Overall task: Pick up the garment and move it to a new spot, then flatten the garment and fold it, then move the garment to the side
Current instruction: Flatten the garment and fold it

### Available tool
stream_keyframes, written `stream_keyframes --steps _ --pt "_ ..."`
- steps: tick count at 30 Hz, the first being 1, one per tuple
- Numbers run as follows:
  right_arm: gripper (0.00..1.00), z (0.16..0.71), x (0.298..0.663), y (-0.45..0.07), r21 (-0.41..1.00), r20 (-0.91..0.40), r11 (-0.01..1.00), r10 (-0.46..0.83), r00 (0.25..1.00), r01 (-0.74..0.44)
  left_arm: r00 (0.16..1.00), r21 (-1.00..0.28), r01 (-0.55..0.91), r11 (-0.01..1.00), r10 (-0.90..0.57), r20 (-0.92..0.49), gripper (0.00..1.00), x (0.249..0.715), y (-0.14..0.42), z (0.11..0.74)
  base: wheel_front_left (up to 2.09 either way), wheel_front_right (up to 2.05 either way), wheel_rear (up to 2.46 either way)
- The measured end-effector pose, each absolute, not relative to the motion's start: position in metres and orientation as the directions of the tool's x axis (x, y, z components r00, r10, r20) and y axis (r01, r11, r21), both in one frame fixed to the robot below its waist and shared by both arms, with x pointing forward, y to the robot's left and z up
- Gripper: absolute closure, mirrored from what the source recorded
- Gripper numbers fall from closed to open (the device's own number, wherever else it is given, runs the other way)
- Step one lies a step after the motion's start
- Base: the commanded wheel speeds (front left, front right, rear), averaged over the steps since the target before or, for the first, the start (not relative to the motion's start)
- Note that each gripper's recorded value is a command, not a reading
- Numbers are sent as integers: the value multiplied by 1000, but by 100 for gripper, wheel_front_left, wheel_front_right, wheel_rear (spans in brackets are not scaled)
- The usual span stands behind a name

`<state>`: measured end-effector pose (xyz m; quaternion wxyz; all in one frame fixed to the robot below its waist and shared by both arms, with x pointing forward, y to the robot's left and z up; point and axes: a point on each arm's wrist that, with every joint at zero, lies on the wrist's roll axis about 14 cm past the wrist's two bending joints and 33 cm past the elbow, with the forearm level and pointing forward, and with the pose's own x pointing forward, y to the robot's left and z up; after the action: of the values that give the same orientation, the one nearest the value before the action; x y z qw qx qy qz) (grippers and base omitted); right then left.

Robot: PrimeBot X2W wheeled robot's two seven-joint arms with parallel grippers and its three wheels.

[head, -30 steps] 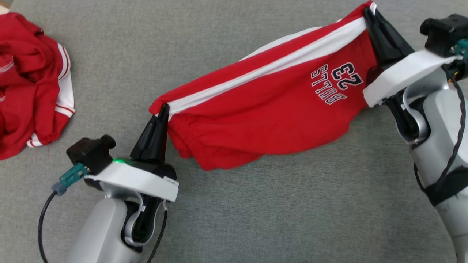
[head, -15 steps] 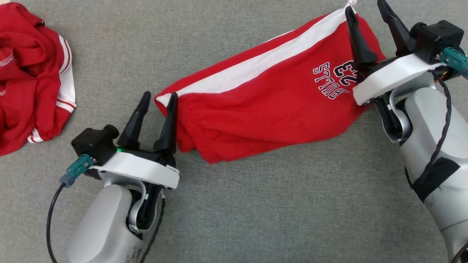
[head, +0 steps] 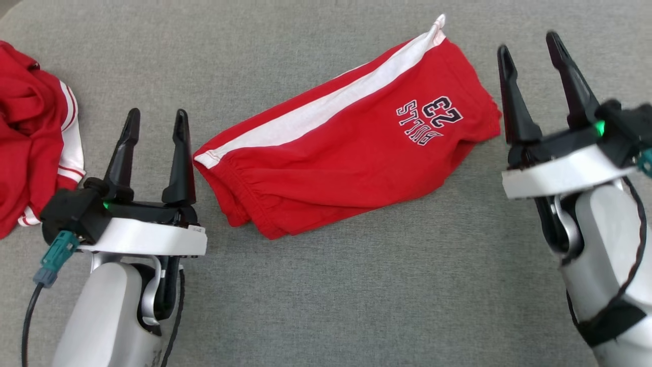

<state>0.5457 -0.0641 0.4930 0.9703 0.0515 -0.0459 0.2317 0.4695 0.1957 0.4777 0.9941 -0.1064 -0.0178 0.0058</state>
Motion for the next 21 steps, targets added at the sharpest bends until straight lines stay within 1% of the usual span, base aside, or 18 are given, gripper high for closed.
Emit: stream_keyframes --steps 2,3,4,8,14,17,21 --pt "0 493 540 -69 76 112 892 435 893 -445 999 -205 -6 979 15 42 0 469 196 481 0 0 0" --pt "0 491 529 -79 79 104 905 410 906 -419 999 -179 1 984 8 46 0 466 196 482 0 0 0" --pt "0 491 529 -79 79 104 905 410 906 -419 999 -179 1 984 8 46 0 466 196 482 0 0 0" --pt "0 485 505 -96 86 69 923 369 927 -374 999 -157 26 987 -22 32 0 459 190 478 0 0 0" --pt "0 476 469 -111 98 0 942 323 947 -321 998 -141 63 988 -65 -7 0 445 177 468 0 0 0" --pt "0 479 455 -117 110 -10 948 302 953 -299 997 -143 73 987 -77 -21 0 439 172 464 0 0 0" --pt "0 484 449 -120 111 -5 951 291 957 -289 997 -146 73 987 -78 -27 0 436 170 463 0 0 0"
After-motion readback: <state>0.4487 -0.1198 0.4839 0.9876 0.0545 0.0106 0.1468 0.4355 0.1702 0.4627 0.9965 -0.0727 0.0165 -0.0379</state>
